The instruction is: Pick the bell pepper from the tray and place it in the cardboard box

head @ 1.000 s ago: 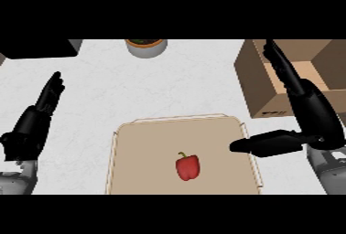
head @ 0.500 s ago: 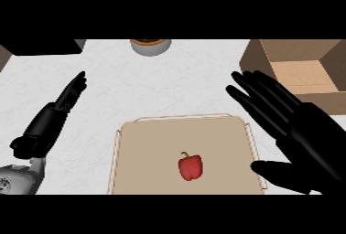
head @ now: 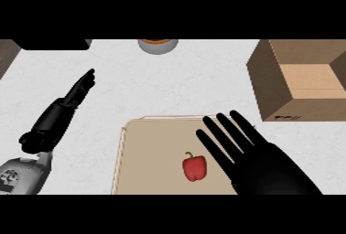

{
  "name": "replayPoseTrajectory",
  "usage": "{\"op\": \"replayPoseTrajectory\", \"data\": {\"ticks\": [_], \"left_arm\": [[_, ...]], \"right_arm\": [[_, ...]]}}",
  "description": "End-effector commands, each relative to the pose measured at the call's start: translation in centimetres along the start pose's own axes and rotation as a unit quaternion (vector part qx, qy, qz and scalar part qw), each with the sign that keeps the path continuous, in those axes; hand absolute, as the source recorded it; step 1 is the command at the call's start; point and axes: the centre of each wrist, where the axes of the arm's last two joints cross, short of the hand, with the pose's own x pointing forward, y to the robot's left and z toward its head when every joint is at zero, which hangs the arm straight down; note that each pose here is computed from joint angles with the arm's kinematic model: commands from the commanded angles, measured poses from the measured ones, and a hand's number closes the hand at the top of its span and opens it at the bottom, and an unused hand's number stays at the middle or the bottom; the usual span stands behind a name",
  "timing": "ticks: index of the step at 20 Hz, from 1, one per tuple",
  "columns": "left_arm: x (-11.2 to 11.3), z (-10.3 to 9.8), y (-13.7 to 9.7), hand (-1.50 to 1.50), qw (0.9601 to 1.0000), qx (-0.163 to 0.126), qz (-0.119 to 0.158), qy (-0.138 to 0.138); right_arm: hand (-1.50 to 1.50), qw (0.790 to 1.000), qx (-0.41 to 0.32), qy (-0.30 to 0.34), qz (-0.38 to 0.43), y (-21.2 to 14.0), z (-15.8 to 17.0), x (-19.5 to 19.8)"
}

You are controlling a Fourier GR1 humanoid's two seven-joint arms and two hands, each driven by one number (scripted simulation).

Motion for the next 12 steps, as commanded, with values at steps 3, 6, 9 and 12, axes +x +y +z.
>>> {"op": "replayPoseTrajectory", "data": {"ticks": [3, 6, 9, 12], "left_arm": [[-0.5, 0.4, -0.2, 0.0, 1.0, -0.003, -0.002, -0.007], [-0.1, -0.9, -0.7, 0.0, 1.0, -0.002, 0.002, -0.002], [-1.1, 0.5, 0.5, 0.0, 0.9999, -0.016, -0.004, -0.006], [-0.7, -0.5, -0.8, 0.0, 0.9999, -0.006, 0.01, 0.004]], "right_arm": [[-1.5, 0.991, 0.099, 0.031, 0.085, 1.8, -1.8, 5.8], [-1.5, 0.986, 0.106, 0.047, 0.12, 2.0, -3.0, 8.2], [-1.5, 0.979, 0.14, 0.069, 0.129, 3.8, -4.5, 10.2], [-1.5, 0.977, 0.149, 0.082, 0.128, 4.4, -5.3, 12.5]]}}
